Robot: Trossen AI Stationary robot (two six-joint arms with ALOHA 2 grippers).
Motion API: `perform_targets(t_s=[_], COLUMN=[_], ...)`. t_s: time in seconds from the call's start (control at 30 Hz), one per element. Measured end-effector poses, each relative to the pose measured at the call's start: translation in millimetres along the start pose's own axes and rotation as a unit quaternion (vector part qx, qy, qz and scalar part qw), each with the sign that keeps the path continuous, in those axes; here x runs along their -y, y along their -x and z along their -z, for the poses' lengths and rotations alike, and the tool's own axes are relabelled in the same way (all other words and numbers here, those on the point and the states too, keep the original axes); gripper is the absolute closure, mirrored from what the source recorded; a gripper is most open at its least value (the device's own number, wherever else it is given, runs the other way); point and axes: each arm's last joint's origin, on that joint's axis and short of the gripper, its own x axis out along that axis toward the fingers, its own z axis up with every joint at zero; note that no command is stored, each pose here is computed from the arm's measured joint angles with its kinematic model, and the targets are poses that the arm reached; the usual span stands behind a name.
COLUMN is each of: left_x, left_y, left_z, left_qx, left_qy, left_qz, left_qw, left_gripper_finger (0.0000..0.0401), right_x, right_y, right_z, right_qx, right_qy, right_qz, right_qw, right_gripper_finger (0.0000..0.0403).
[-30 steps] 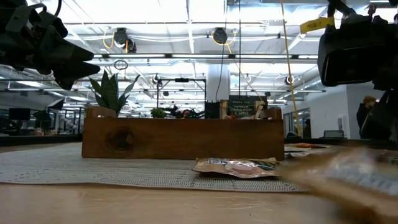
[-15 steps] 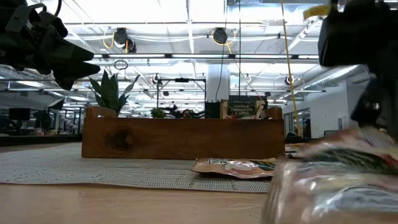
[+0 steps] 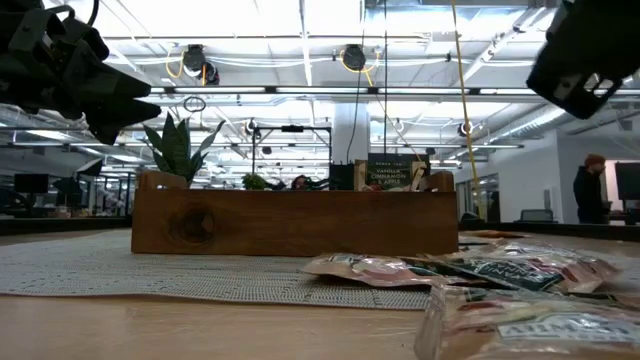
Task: Pick & Place Tea
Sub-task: Put the brown tea bag into the right compartment of the wood organizer
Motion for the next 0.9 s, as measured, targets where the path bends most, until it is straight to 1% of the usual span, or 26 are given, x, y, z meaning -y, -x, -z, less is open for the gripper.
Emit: perform_targets(t_s=[0.13, 0.17, 0.23, 0.3, 0.37, 0.47, 0.57, 0.67, 0.73, 0.8, 0.9], left_x=[0, 0, 0, 0, 0, 0, 0, 0, 0, 0, 0], left_y=[0, 0, 0, 0, 0, 0, 0, 0, 0, 0, 0], left_z=[0, 0, 0, 0, 0, 0, 0, 0, 0, 0, 0], left_qx=[-0.001, -0.001, 0.000, -0.001, 0.000, 0.000, -0.001, -0.001, 0.000, 0.000, 0.000], left_qy=[0.000, 0.000, 0.000, 0.000, 0.000, 0.000, 0.000, 0.000, 0.000, 0.000, 0.000], left_qz=[0.000, 0.000, 0.000, 0.000, 0.000, 0.000, 0.000, 0.000, 0.000, 0.000, 0.000], left_qw=[1.000, 1.000, 1.000, 1.000, 1.000, 1.000, 1.000, 1.000, 1.000, 1.000, 1.000], left_gripper_finger=[0.0196, 0.0196, 0.0196, 0.0196, 0.0196, 0.0196, 0.0196, 0.0196, 0.0196, 0.0196, 0.0196], right_x=[2, 3, 3, 3, 4, 9, 14, 13, 13, 12, 9], right_y=[-1, -3, -7, -14, -19, -27, -38, -51, -62, -73, -86], right_z=[3, 4, 7, 7, 5, -1, -7, -13, -14, -16, -21], right_qx=[-0.022, -0.026, -0.036, -0.046, -0.055, -0.073, -0.109, -0.172, -0.215, -0.253, -0.285], right_qy=[0.008, 0.016, 0.051, 0.095, 0.135, 0.184, 0.243, 0.299, 0.332, 0.347, 0.346], right_qz=[0.003, 0.005, 0.002, -0.016, -0.036, -0.025, -0.002, 0.005, 0.010, 0.007, -0.005], right_qw=[1.000, 1.000, 0.998, 0.994, 0.989, 0.980, 0.964, 0.939, 0.918, 0.903, 0.894], right_gripper_finger=[0.0403, 0.0403, 0.0394, 0.0371, 0.0336, 0.0272, 0.0214, 0.0174, 0.0159, 0.0151, 0.0144])
